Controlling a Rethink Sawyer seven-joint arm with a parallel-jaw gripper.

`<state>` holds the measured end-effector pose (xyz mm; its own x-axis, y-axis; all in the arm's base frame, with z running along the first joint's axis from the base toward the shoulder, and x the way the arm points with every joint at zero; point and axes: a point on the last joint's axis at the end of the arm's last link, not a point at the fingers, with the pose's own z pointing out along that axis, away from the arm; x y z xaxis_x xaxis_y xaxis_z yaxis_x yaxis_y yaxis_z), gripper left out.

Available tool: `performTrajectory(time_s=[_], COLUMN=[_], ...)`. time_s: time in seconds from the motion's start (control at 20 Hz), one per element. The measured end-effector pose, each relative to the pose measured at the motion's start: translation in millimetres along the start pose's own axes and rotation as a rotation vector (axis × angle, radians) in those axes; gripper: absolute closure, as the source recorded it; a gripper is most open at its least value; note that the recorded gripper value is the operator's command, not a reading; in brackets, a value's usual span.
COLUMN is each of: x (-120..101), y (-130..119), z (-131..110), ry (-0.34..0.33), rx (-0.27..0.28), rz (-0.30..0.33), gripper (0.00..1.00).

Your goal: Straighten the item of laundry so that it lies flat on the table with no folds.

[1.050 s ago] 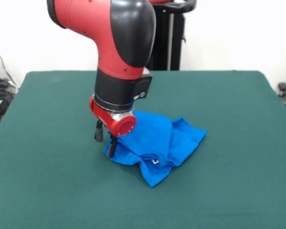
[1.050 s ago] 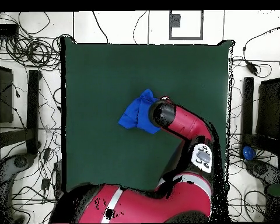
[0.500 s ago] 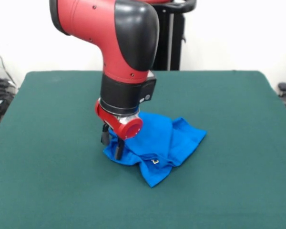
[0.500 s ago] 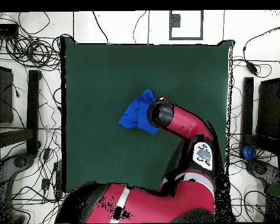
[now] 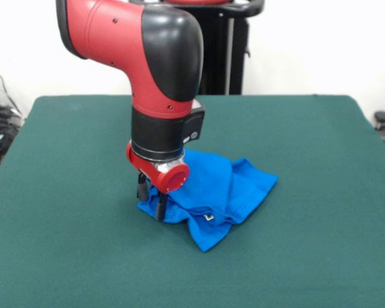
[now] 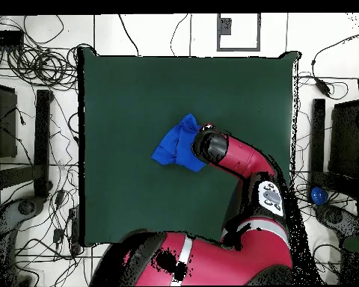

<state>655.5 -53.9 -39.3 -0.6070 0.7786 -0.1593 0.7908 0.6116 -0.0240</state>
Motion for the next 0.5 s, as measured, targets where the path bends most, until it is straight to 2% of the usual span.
performTrajectory(time_s=[0.5], x=[-0.4], y=[-2.7], z=[-0.5], ry=[0.008], rx=[-0.01], rz=[-0.016], gripper=[0.0])
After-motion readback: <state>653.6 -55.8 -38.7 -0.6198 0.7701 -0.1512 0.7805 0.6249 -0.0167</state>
